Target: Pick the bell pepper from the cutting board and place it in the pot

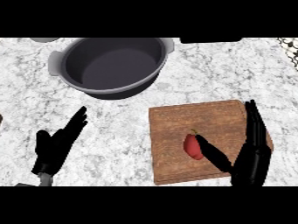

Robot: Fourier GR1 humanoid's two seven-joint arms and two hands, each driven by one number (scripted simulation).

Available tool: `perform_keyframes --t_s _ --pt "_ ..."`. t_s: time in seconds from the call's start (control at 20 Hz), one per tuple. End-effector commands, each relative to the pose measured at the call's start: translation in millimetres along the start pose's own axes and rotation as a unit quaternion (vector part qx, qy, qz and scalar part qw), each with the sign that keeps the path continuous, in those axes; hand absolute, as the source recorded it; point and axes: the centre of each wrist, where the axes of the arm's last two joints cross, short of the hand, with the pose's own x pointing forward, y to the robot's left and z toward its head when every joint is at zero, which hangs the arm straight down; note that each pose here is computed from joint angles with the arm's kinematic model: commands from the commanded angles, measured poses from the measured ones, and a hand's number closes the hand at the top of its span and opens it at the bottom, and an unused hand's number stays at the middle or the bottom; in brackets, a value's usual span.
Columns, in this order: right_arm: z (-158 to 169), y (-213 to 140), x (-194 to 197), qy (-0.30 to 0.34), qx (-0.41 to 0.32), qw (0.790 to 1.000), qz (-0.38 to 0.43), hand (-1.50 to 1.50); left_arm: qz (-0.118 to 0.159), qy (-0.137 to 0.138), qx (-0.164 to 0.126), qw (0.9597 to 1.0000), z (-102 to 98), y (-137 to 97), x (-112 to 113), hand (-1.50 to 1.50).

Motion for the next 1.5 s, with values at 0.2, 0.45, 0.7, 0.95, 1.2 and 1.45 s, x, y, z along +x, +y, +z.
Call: perform_keyframes --t_s 0.2,0.45,0.7,0.95,1.2,1.45 --pt "9 -3 56 0.133 0.018 0.991 0.015 -1.50 0.004 0.002 -0.016 0.9999 -19 -8 14 0.00" --pt "3 0 84 0.233 0.077 0.968 0.055 -1.50 -0.007 -0.002 -0.023 0.9997 -24 -12 -2 0.00" --pt "17 18 80 0.284 0.156 0.938 0.122 -1.50 -0.007 -0.009 -0.029 0.9995 -30 -8 4 0.00" --pt "24 20 72 0.294 0.135 0.938 0.126 -1.50 -0.007 -0.001 -0.024 0.9997 -17 -14 -6 0.00" --pt "17 -8 54 0.267 0.104 0.949 0.132 -1.50 -0.003 -0.003 -0.024 0.9997 -26 -6 8 0.00" --pt "52 -26 38 0.262 0.110 0.954 0.093 -1.50 -0.007 -0.013 -0.024 0.9996 -19 -10 0 0.00"
